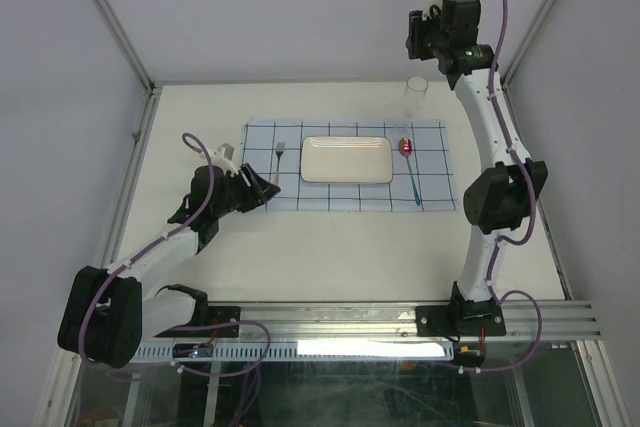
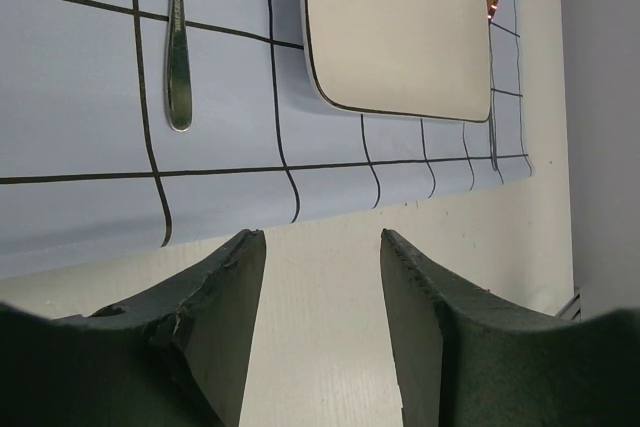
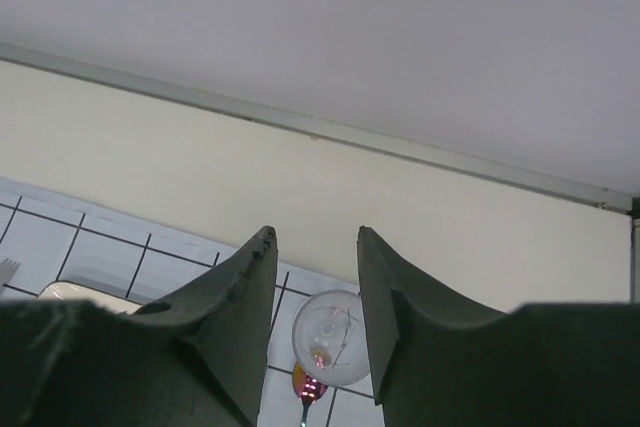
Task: Set the dinner table for one person
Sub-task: Place the cup on the napkin, then reset both arms
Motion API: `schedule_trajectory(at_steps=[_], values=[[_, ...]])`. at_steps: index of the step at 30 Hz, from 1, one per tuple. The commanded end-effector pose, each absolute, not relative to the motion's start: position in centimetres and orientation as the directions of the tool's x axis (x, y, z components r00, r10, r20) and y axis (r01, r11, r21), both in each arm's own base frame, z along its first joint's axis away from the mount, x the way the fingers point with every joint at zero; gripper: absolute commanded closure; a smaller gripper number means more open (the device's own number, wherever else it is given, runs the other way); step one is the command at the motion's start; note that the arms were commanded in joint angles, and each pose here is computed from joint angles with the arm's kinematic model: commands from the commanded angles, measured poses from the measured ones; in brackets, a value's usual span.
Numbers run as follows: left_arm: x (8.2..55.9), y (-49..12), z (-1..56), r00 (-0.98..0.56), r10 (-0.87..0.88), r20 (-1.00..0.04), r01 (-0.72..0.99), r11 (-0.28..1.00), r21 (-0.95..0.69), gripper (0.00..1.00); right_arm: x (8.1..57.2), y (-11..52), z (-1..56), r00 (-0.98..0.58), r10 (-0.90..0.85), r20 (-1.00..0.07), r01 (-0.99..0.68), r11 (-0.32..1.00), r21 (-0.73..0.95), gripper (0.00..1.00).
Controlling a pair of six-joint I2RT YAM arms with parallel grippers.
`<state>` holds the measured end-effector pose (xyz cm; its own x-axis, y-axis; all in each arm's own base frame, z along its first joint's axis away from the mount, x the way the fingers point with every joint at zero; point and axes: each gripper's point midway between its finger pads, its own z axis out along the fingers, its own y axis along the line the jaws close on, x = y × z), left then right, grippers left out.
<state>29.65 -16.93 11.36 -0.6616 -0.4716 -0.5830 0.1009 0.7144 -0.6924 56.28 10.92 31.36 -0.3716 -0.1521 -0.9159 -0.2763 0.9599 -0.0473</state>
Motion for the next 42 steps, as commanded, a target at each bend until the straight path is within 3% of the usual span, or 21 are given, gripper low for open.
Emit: schedule_trajectory(at_steps=[1, 7, 13, 21, 23, 30, 42], values=[[31.2, -17.5, 14.5, -0.596, -0.482, -0.642, 0.173, 0.704, -0.689, 0.49, 54.5, 10.4, 43.3, -0.067, -0.118, -0.991, -0.232, 0.968, -0.1, 0.59], [32.0, -17.1, 15.4, -0.567, -0.454, -0.687, 0.191, 0.739, -0.646, 0.48, 52.0, 7.5, 47.6, 0.016, -0.132, -0.991, -0.096, 0.987, -0.132, 0.56], [33.0, -16.6, 17.1, -0.526, -0.407, -0.747, 0.223, 0.782, -0.582, 0.44, 47.8, 3.0, 48.8, 0.042, -0.187, -0.982, 0.104, 0.978, -0.182, 0.35], [34.5, -14.8, 20.5, -0.422, -0.331, -0.844, 0.232, 0.86, -0.454, 0.21, 44.1, -0.9, 46.9, -0.033, -0.154, -0.988, 0.213, 0.964, -0.157, 0.17], [34.7, -14.1, 21.1, -0.396, -0.326, -0.859, 0.212, 0.877, -0.431, 0.16, 43.5, -1.3, 45.7, -0.067, -0.136, -0.988, 0.214, 0.966, -0.147, 0.02], [34.9, -12.6, 21.2, -0.349, -0.297, -0.889, 0.171, 0.912, -0.372, 0.01, 42.0, -1.3, 39.5, -0.185, -0.053, -0.981, 0.208, 0.974, -0.092, 0.01], [34.9, -10.2, 22.9, -0.195, -0.213, -0.957, 0.153, 0.958, -0.244, 0.01, 39.3, -0.1, 30.5, -0.298, 0.024, -0.954, 0.15, 0.988, -0.022, 0.01]])
